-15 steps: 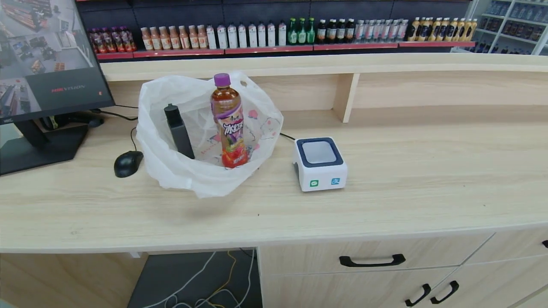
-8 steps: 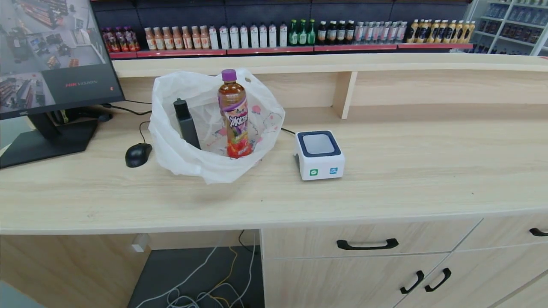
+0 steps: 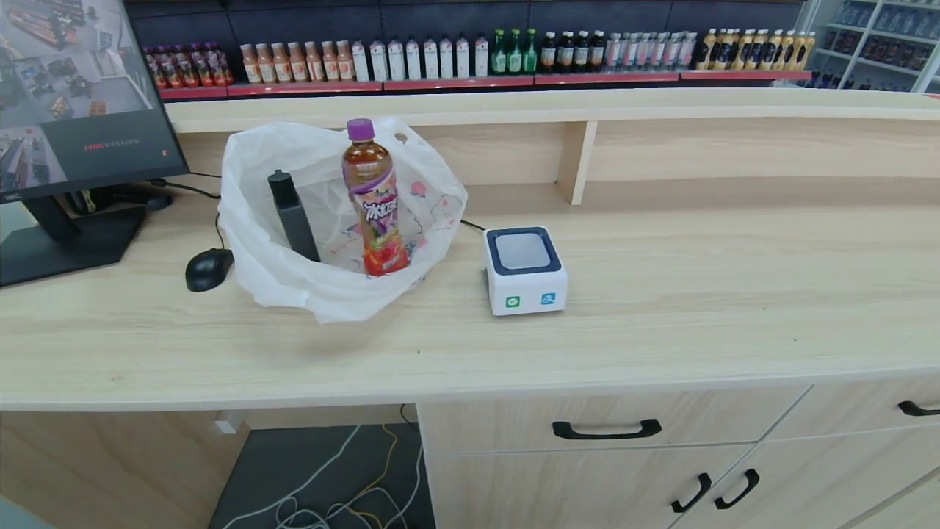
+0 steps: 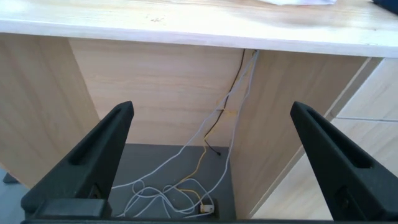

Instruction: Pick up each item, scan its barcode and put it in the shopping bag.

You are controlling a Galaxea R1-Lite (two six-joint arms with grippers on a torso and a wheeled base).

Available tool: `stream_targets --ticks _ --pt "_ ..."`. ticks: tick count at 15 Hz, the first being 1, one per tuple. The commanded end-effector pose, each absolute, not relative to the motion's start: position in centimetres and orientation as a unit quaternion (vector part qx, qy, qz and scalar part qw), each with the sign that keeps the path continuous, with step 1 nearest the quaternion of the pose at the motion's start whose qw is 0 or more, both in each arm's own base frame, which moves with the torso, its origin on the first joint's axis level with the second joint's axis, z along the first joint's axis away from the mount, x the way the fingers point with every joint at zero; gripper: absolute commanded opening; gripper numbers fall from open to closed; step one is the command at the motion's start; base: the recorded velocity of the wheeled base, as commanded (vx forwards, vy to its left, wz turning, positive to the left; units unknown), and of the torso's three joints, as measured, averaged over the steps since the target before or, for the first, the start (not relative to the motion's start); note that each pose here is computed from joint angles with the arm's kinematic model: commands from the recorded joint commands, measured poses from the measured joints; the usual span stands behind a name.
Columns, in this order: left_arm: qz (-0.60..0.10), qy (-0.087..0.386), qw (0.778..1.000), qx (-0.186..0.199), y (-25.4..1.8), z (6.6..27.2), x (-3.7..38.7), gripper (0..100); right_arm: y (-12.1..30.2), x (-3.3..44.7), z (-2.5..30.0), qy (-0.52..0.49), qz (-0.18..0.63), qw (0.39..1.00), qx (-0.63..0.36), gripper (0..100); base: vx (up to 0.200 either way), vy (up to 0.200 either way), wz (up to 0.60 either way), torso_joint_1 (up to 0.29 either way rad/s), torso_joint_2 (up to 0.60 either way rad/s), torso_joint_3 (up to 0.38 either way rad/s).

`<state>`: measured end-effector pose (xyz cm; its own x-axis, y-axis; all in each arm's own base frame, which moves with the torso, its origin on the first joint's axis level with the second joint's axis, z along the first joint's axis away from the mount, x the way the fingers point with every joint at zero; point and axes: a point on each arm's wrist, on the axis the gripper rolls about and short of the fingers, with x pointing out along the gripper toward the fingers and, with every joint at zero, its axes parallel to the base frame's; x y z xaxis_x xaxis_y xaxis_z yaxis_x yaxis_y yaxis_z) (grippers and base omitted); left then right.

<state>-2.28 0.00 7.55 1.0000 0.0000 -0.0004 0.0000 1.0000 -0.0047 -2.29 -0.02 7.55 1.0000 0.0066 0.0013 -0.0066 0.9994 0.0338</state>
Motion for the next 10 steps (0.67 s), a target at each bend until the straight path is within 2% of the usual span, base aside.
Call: stream_targets --ticks 1,5,10 --pt "0.000 0.000 1.000 -0.003 0.00 7.55 -2.28 100 -0.01 -2.28 7.55 0.000 0.003 1.000 0.017 100 0.000 -0.200 0.00 0.002 0.00 -0.002" --pt "0.000 0.001 1.000 -0.002 0.00 7.53 -2.28 100 -0.01 -2.28 7.55 0.000 0.002 1.000 0.016 100 0.000 -0.200 0.00 0.001 0.00 0.002" --pt "0.000 0.000 1.000 0.000 0.00 7.55 -2.28 100 -0.01 -2.28 7.55 0.000 0.003 1.000 0.016 100 0.000 0.000 0.00 0.000 0.00 0.000"
